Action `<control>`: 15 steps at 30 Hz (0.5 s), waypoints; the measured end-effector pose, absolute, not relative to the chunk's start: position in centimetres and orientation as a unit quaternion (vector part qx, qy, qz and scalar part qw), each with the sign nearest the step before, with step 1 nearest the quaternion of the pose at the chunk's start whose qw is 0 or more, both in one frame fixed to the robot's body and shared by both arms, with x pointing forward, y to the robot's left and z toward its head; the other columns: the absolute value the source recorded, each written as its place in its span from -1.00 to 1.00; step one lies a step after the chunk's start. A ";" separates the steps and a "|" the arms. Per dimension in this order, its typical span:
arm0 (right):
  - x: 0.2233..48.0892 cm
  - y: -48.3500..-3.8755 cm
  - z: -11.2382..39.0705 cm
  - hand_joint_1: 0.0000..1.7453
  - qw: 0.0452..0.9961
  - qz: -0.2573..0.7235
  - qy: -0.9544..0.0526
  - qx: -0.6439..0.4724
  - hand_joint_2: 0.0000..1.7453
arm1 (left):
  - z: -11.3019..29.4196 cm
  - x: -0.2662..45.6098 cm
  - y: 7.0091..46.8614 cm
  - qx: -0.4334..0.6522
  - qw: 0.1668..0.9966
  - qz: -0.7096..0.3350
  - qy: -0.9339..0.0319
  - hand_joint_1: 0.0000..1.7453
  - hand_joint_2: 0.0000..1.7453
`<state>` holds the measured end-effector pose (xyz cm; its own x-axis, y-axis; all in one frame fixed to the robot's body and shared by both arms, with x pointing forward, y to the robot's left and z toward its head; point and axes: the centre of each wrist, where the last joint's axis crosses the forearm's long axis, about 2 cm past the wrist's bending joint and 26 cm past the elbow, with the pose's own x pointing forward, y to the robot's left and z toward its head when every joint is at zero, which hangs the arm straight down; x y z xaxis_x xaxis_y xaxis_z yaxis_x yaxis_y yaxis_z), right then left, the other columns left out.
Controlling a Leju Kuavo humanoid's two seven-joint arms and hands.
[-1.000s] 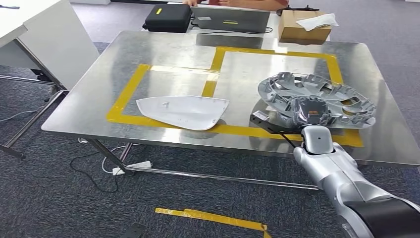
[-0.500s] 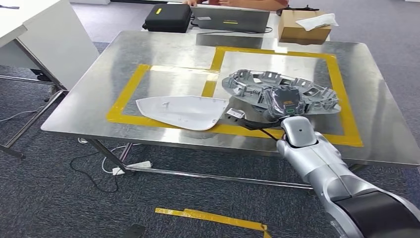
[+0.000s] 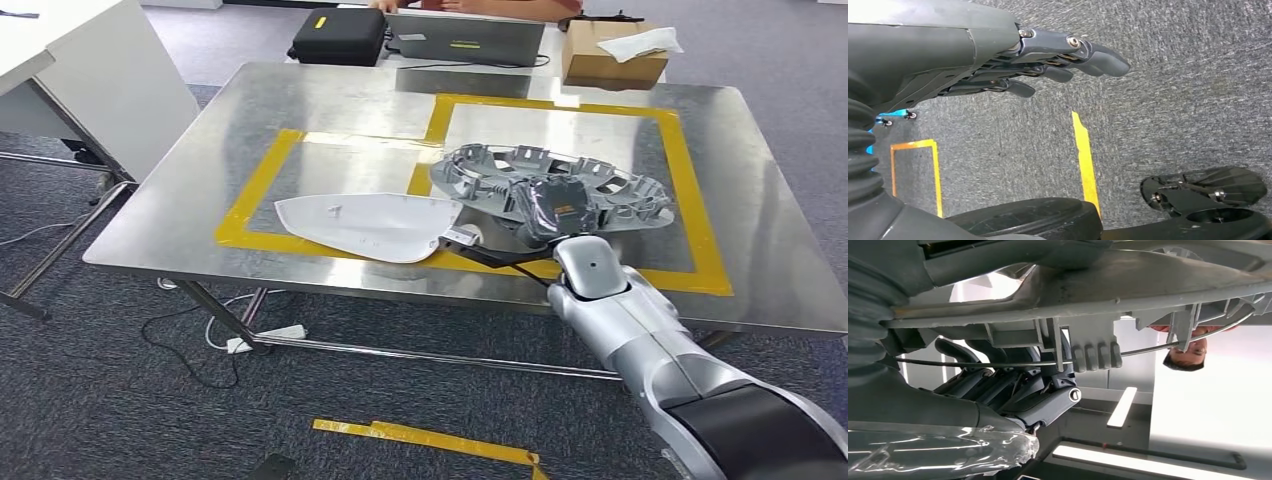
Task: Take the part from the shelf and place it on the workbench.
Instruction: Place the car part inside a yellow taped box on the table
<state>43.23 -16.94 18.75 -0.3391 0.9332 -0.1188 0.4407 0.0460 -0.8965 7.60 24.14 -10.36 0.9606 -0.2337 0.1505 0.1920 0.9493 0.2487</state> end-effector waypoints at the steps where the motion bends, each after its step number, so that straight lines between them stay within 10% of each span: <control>1: 43.2 -16.9 18.7 1.00 0.264 0.466 -0.673 -0.510 1.00 | -10.4 7.6 24.2 0.116 0.983 -0.109 -0.089 -1.00 1.00; 10: 43.2 -16.9 18.7 1.00 0.263 0.467 -0.673 -0.510 1.00 | -10.4 7.6 24.4 0.116 0.983 -0.109 -0.089 -1.00 1.00; 14: 43.2 -16.9 18.7 -1.00 0.263 0.466 -0.673 -0.510 -1.00 | -10.4 7.6 24.4 0.115 0.983 -0.110 -0.089 -1.00 1.00; 15: 43.2 -16.9 18.8 -1.00 0.263 0.466 -0.673 -0.510 -1.00 | -10.4 7.6 24.4 0.114 0.983 -0.110 -0.089 -1.00 1.00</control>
<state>43.22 -16.88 18.76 -0.3417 0.9319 -0.1214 0.4412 0.0450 -0.8963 7.61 24.45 -10.39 0.9599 -0.2372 0.1491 0.1967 0.9496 0.2442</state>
